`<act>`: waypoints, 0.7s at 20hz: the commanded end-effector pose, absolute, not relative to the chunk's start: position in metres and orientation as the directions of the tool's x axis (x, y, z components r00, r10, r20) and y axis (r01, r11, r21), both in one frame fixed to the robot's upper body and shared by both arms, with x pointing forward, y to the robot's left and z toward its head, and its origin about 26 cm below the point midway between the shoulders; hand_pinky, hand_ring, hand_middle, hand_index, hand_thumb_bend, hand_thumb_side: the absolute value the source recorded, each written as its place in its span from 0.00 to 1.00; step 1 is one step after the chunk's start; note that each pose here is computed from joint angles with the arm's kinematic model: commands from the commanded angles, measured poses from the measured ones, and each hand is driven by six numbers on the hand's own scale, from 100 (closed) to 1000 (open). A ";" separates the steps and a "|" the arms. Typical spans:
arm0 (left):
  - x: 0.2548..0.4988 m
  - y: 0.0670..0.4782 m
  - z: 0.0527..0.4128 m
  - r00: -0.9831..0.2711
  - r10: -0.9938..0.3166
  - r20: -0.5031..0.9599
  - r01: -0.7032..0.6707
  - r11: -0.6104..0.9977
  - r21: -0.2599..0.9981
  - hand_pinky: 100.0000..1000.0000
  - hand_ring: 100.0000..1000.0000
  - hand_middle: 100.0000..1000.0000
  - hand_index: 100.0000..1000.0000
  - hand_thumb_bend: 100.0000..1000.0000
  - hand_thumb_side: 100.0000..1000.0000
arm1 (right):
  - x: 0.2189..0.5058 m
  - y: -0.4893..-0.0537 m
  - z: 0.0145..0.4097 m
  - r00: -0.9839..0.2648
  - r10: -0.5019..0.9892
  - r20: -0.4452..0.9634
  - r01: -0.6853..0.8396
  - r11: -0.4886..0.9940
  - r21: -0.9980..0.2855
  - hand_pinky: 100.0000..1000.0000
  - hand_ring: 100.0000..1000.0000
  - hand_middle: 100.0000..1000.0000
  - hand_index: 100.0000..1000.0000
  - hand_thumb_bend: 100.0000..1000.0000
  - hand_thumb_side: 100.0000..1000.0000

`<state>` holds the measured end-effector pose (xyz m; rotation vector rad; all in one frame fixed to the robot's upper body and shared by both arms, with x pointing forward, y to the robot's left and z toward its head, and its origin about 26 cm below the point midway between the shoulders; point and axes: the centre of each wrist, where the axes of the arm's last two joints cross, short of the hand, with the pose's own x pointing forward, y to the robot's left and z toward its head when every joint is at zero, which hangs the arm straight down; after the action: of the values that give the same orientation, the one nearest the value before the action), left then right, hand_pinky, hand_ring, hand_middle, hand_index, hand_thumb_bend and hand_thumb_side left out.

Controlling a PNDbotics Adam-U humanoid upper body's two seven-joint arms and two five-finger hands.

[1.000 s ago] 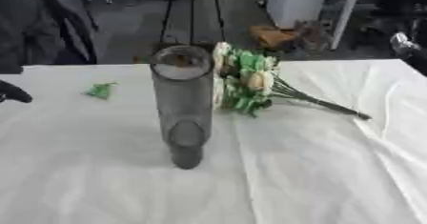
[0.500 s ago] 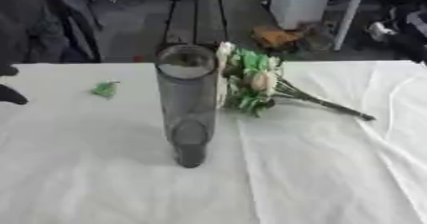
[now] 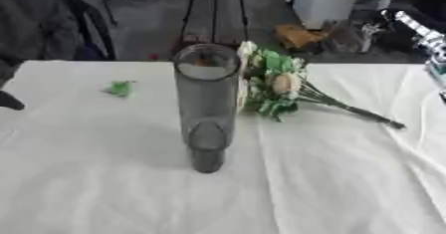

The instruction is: Arrange flowers into the vase.

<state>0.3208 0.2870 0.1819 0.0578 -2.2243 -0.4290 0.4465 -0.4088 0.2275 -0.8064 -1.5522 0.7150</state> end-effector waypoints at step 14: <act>0.321 0.275 0.200 -0.687 -0.146 0.712 0.153 0.929 0.337 0.52 0.44 0.61 0.67 1.00 0.79 | 0.459 -0.427 0.219 0.076 0.906 0.417 0.067 0.412 -0.909 0.71 0.76 0.73 0.84 0.00 0.54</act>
<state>0.3226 0.2769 0.1887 0.0036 -2.2435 -0.4575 0.4587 -0.4222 0.2035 -0.9247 -1.3473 0.8021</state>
